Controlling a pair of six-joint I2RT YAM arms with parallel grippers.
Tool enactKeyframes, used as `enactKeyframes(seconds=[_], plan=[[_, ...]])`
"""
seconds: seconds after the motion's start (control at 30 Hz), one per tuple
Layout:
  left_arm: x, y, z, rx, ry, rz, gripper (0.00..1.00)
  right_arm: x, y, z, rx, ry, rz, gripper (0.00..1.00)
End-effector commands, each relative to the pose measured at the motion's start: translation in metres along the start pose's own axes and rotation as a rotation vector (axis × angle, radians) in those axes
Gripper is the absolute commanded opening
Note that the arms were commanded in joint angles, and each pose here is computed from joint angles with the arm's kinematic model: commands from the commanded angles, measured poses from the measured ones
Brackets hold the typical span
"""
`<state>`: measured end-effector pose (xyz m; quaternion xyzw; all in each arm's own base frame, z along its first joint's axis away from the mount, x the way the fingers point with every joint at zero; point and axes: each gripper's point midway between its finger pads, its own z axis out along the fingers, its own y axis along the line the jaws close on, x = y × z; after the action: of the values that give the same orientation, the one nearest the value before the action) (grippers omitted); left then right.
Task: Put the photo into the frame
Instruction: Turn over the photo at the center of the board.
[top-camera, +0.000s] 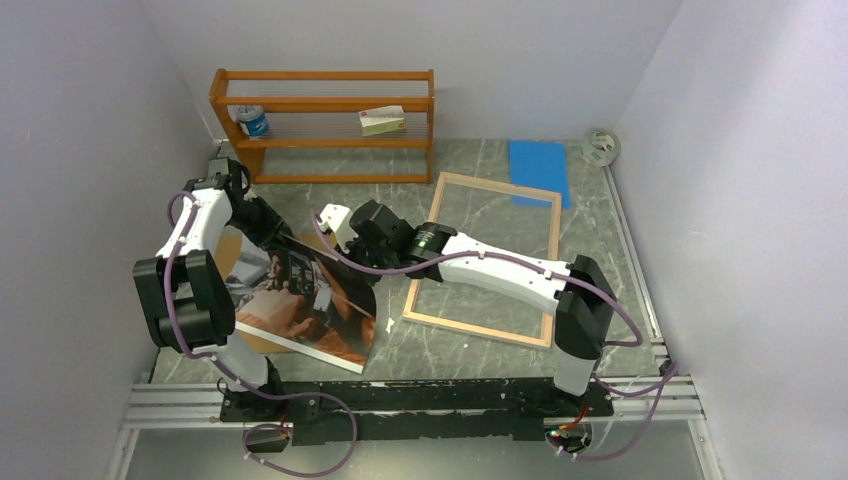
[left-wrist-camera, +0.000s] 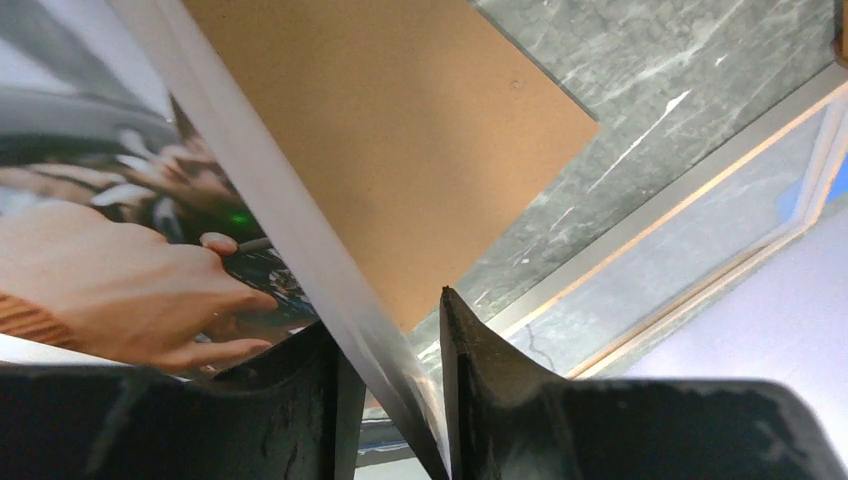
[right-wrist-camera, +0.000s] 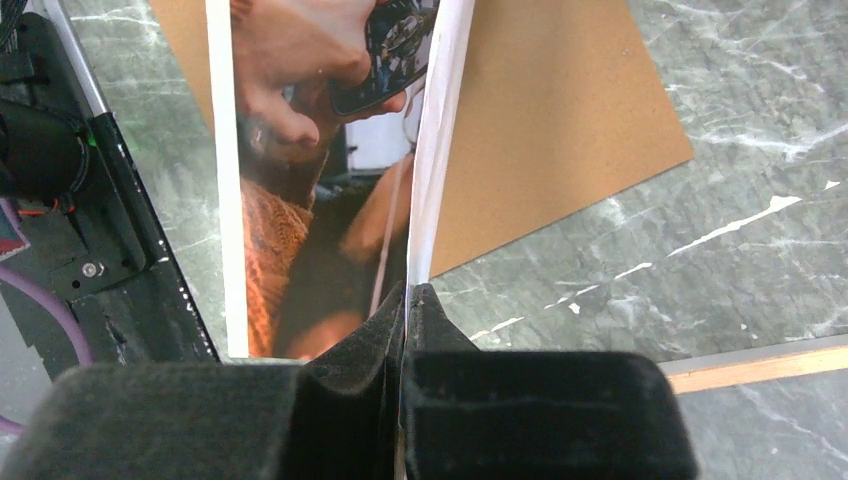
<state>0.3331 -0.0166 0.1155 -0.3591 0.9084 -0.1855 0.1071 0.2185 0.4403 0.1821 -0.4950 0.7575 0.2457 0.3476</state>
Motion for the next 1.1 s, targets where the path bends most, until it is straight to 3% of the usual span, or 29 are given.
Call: enactKeyframes(seconds=[0.0, 0.13, 0.23, 0.37, 0.47, 0.57, 0.63, 0.83, 0.93, 1.07], plan=[[0.002, -0.02, -0.017, 0.095, 0.017, 0.008, 0.37, -0.022, -0.003, -0.004, 0.012, -0.048, -0.028, 0.01], [0.014, -0.041, -0.025, 0.219, 0.064, -0.03, 0.43, -0.024, -0.002, -0.003, 0.016, -0.054, -0.034, 0.02], [0.013, -0.038, -0.028, 0.205, 0.04, -0.033, 0.43, -0.024, -0.004, -0.001, 0.024, -0.052, -0.032, 0.02], [0.017, -0.031, -0.023, 0.177, 0.059, -0.023, 0.34, -0.026, -0.002, -0.001, 0.019, -0.058, -0.032, 0.02], [0.017, -0.028, -0.023, 0.168, 0.054, -0.023, 0.21, -0.026, -0.003, -0.002, 0.024, -0.057, -0.025, 0.05], [0.015, -0.028, -0.026, 0.158, 0.033, -0.011, 0.04, -0.026, -0.004, -0.003, 0.034, -0.057, -0.009, 0.15], [0.012, -0.027, -0.029, 0.15, 0.022, -0.002, 0.03, -0.026, -0.005, -0.006, 0.04, -0.063, 0.0, 0.35], [0.004, -0.024, -0.046, 0.11, -0.06, 0.042, 0.03, -0.042, -0.001, -0.03, 0.028, -0.162, -0.002, 0.72], [0.001, -0.026, -0.061, 0.115, -0.111, 0.084, 0.02, -0.061, -0.007, -0.054, 0.041, -0.264, 0.019, 0.8], [0.004, -0.032, -0.081, 0.136, -0.134, 0.142, 0.02, -0.095, -0.03, -0.095, 0.046, -0.437, 0.165, 0.81]])
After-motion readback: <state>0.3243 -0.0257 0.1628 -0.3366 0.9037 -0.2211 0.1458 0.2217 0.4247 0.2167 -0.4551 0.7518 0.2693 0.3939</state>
